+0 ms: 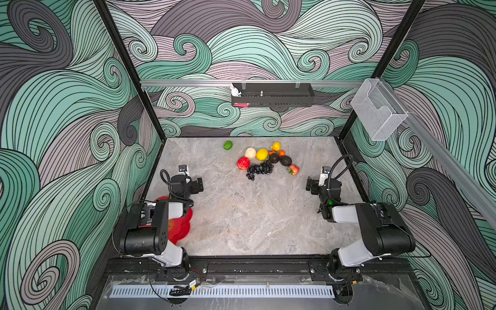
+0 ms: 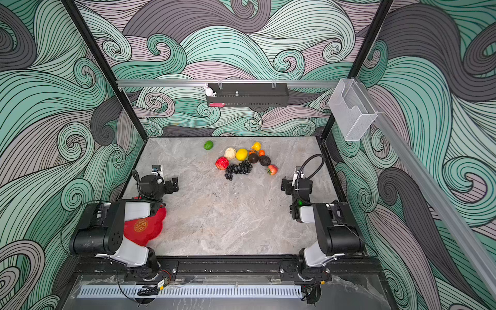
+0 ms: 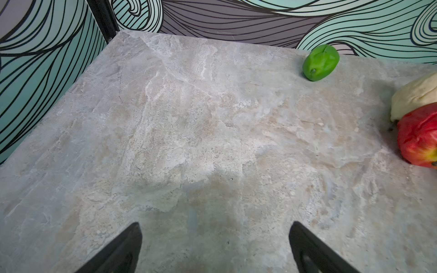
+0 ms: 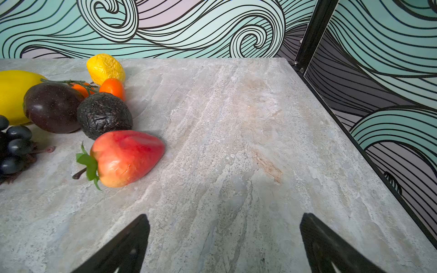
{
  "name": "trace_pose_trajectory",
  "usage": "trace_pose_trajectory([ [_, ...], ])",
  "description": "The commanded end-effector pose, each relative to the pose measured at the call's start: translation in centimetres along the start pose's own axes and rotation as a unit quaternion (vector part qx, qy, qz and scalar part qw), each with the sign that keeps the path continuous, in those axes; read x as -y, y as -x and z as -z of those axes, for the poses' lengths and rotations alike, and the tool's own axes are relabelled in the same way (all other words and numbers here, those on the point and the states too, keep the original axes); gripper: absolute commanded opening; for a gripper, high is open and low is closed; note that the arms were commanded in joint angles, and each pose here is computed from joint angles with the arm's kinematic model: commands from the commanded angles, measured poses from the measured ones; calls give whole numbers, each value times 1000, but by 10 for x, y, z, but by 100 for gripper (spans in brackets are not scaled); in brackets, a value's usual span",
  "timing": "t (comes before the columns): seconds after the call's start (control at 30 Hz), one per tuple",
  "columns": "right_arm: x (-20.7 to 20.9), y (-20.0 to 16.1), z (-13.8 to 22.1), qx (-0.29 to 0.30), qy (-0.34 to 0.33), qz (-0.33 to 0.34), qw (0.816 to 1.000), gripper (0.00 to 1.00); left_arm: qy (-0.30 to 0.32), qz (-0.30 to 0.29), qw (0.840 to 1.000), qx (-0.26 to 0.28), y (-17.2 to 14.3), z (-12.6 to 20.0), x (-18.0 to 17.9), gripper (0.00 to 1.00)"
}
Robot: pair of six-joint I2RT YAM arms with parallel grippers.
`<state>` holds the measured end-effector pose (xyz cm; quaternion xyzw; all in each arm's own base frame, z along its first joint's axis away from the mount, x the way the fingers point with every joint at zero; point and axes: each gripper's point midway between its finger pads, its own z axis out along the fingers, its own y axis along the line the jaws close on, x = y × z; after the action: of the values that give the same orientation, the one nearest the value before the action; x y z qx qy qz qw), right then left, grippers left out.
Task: Arrange fruit in a fruit bowl
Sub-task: Move the fruit bowl to the center of the table.
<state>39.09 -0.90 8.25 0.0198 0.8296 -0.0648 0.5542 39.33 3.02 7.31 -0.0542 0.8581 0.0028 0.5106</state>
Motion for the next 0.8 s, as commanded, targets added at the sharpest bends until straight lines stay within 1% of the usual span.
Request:
trace_pose_trajectory([
  [0.0, 1, 12, 0, 17, 1, -8, 1000, 100, -3, -6, 1000, 12, 12, -1, 0, 99],
  [0.77, 0, 12, 1, 20, 0, -4, 1000, 100, -1, -9, 1000, 17, 13, 0, 0, 99],
])
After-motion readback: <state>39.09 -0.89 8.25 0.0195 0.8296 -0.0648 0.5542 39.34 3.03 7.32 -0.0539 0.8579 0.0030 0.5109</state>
